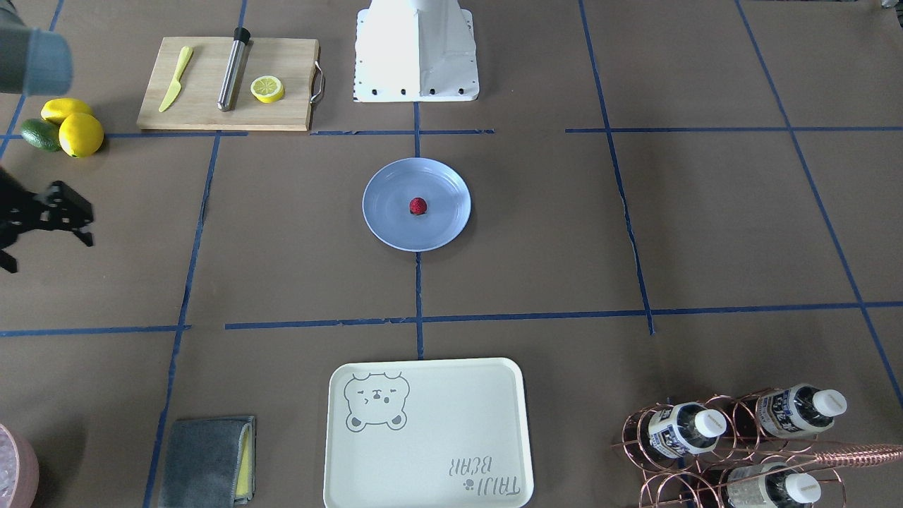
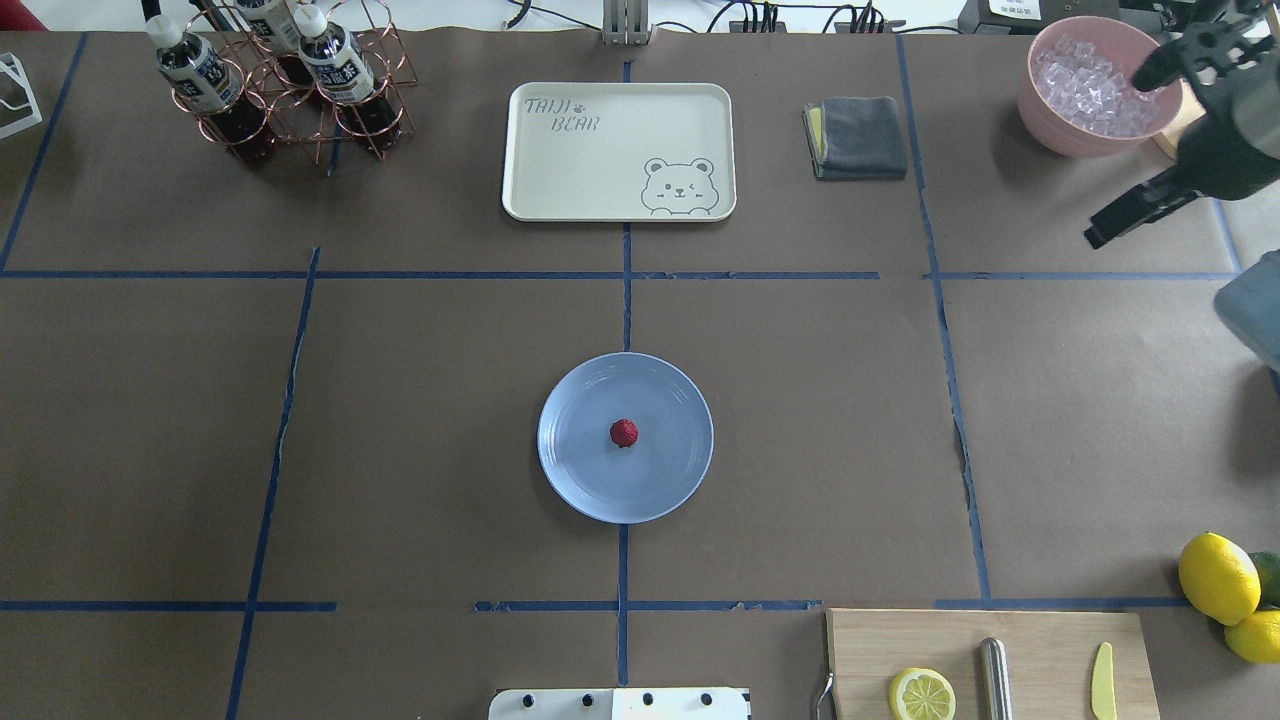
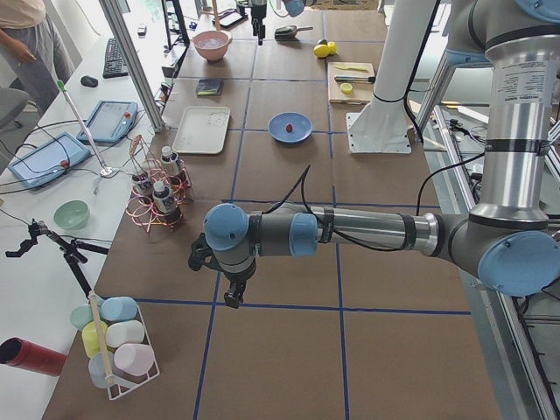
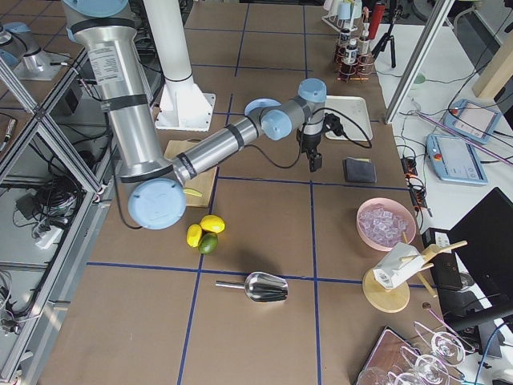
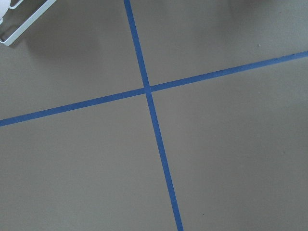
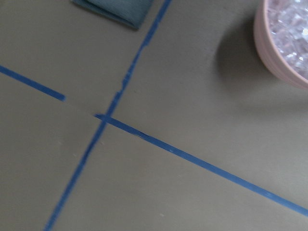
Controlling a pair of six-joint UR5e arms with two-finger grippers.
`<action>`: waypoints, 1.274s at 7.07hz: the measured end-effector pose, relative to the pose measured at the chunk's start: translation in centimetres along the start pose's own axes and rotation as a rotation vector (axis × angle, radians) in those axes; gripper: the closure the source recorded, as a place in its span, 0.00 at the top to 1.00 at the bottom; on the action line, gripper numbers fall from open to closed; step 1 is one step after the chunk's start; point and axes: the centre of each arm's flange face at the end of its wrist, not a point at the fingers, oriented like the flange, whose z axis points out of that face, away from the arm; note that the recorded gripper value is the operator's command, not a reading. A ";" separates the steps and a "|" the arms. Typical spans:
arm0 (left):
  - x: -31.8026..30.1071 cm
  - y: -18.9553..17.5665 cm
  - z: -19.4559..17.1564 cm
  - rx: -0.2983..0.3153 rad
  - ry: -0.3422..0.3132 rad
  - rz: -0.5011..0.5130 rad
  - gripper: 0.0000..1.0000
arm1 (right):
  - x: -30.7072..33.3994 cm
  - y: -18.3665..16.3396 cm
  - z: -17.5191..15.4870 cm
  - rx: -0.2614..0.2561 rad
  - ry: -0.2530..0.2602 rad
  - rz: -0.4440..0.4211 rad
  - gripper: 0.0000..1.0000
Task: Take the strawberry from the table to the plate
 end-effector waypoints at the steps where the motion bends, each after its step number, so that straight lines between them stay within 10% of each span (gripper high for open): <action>1: 0.0 0.0 0.1 -0.002 0.000 -0.002 1.00 | 6.1 5.4 -0.4 -0.025 0.025 0.020 1.00; 4: -0.1 0.1 0.1 -0.004 -0.002 -0.004 1.00 | 14.7 18.6 0.3 -0.100 0.039 0.231 1.00; 9: -0.2 0.5 0.4 -0.009 -0.001 -0.010 1.00 | 15.7 21.9 0.9 -0.123 0.027 0.285 1.00</action>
